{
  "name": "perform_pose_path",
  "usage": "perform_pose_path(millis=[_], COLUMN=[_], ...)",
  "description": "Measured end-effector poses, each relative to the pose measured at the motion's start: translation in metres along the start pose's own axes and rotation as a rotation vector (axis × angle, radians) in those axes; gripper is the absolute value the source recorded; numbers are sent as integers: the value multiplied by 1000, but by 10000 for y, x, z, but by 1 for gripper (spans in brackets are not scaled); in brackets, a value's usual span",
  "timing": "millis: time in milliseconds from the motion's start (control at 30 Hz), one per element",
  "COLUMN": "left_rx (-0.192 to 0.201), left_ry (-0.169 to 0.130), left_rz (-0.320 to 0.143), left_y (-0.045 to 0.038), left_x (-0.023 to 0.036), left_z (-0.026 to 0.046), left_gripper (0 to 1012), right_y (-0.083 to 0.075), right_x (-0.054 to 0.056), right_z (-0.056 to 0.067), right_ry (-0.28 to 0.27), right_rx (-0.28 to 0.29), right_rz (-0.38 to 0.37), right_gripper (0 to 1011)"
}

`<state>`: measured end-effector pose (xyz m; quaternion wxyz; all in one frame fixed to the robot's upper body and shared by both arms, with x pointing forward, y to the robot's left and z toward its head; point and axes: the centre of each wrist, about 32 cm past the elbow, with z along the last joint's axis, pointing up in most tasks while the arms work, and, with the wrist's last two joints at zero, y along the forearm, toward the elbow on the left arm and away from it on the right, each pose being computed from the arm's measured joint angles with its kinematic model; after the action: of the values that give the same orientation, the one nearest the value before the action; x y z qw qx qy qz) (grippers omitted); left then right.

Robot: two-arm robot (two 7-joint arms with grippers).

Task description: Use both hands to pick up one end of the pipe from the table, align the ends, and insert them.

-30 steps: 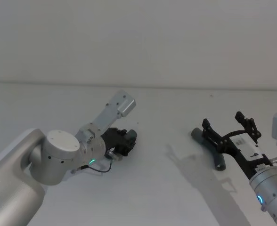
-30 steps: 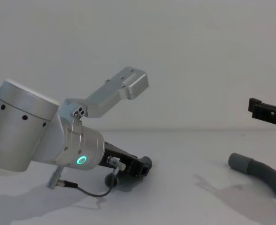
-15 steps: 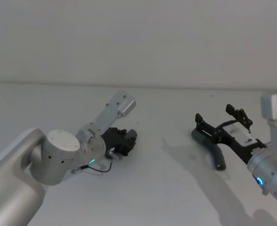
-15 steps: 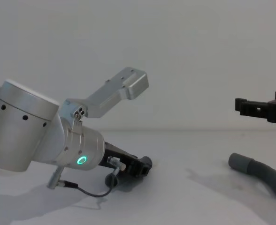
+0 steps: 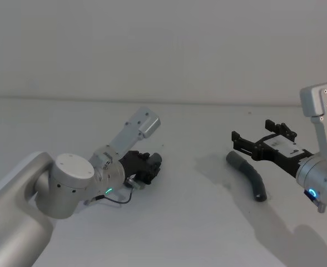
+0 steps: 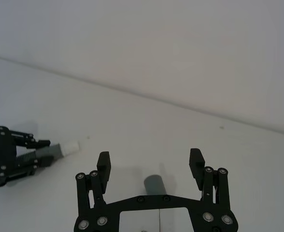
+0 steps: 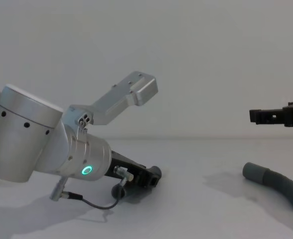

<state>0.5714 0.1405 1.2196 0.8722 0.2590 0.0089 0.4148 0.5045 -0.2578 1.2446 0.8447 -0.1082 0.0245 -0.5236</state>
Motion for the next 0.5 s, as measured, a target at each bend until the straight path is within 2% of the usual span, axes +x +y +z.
perform_pose_path(millis=[233, 500], left_rx=[0, 0], left_ry=[0, 0], left_rz=[0, 0], left_y=[0, 0], left_x=[0, 0], left_z=[0, 0], left_gripper=[347, 346], right_y=[-19, -25], right_x=[64, 90], right_z=[26, -12], right_ry=[-3, -7], right_rx=[-56, -111], right_rz=[22, 57], right_gripper=[1001, 1001])
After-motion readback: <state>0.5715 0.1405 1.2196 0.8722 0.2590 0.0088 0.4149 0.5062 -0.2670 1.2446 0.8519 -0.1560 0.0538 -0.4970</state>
